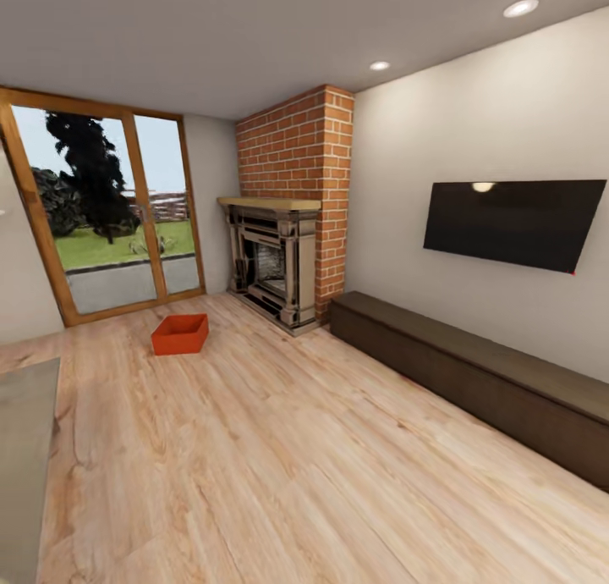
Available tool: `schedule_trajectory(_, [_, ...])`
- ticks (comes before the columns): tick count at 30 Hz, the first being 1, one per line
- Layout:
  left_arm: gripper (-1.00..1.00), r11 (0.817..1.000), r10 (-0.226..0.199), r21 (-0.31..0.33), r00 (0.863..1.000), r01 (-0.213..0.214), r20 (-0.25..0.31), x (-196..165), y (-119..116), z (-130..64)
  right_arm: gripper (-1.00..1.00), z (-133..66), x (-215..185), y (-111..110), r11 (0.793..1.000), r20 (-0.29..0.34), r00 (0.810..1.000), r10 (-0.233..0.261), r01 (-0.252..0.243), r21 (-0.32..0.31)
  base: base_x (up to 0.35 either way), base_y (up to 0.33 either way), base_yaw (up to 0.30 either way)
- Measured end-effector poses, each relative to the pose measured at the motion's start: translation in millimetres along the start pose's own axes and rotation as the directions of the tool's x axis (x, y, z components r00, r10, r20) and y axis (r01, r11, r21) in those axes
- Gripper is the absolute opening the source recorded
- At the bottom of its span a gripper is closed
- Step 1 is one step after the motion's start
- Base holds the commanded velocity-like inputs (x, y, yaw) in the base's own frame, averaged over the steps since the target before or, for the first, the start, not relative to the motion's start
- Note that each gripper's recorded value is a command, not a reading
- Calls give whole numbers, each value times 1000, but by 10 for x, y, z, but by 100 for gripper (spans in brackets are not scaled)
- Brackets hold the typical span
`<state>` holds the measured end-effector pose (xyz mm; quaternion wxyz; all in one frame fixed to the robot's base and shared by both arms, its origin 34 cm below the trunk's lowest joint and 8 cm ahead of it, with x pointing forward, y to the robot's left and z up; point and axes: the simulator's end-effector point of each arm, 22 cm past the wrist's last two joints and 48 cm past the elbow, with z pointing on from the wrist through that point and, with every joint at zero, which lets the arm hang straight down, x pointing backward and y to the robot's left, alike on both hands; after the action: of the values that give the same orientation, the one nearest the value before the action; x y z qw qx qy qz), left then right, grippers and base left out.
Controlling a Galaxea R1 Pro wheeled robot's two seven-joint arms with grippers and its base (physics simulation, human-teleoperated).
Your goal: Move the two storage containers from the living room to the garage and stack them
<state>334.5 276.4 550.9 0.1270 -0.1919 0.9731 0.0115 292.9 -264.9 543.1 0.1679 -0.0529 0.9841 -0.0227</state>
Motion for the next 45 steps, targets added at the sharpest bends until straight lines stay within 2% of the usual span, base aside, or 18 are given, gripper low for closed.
schedule_trajectory(45, [100,1000,0,0,1000,0,0,0,0,0,100,0,10,-45,1000,-2,1000,2,-2,5,322,0,269])
